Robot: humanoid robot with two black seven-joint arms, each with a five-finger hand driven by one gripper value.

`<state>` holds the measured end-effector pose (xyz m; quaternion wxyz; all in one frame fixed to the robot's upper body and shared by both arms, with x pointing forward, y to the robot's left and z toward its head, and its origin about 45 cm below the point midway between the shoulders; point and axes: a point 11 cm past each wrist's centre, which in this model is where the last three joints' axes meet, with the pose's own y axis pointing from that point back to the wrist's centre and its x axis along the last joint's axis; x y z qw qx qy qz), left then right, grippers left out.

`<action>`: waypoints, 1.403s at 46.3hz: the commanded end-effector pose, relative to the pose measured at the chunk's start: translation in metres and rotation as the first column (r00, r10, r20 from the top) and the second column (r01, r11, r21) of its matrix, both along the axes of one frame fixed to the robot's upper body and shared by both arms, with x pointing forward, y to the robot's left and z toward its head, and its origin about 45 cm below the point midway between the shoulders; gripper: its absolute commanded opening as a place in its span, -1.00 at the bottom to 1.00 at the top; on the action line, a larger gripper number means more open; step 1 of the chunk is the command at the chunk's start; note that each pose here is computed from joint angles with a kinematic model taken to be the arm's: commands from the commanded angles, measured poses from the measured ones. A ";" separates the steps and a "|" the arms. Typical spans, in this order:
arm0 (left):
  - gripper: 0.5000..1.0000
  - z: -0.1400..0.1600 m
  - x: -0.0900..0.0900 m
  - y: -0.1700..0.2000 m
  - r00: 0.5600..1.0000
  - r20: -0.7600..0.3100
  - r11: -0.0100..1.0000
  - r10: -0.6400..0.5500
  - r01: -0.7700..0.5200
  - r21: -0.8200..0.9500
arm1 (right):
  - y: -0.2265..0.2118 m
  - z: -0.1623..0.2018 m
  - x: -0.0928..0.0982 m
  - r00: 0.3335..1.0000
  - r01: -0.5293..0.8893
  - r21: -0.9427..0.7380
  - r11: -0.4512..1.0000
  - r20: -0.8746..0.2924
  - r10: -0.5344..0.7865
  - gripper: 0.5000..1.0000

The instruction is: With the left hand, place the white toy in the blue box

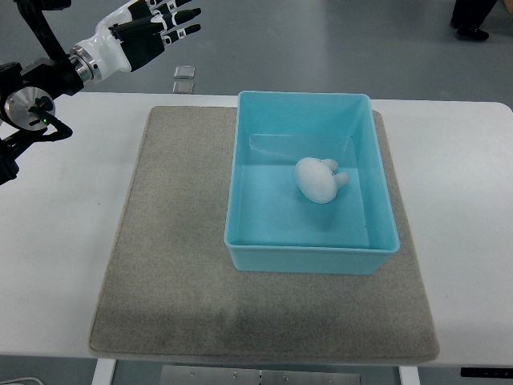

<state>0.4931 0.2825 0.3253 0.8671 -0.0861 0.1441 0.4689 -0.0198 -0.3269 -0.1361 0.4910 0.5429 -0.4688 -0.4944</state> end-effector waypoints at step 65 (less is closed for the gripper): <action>1.00 -0.048 -0.022 0.048 0.979 -0.190 0.978 0.066 -0.101 -0.180 | 0.000 0.000 0.000 1.000 0.000 0.000 1.000 0.000 0.000 0.74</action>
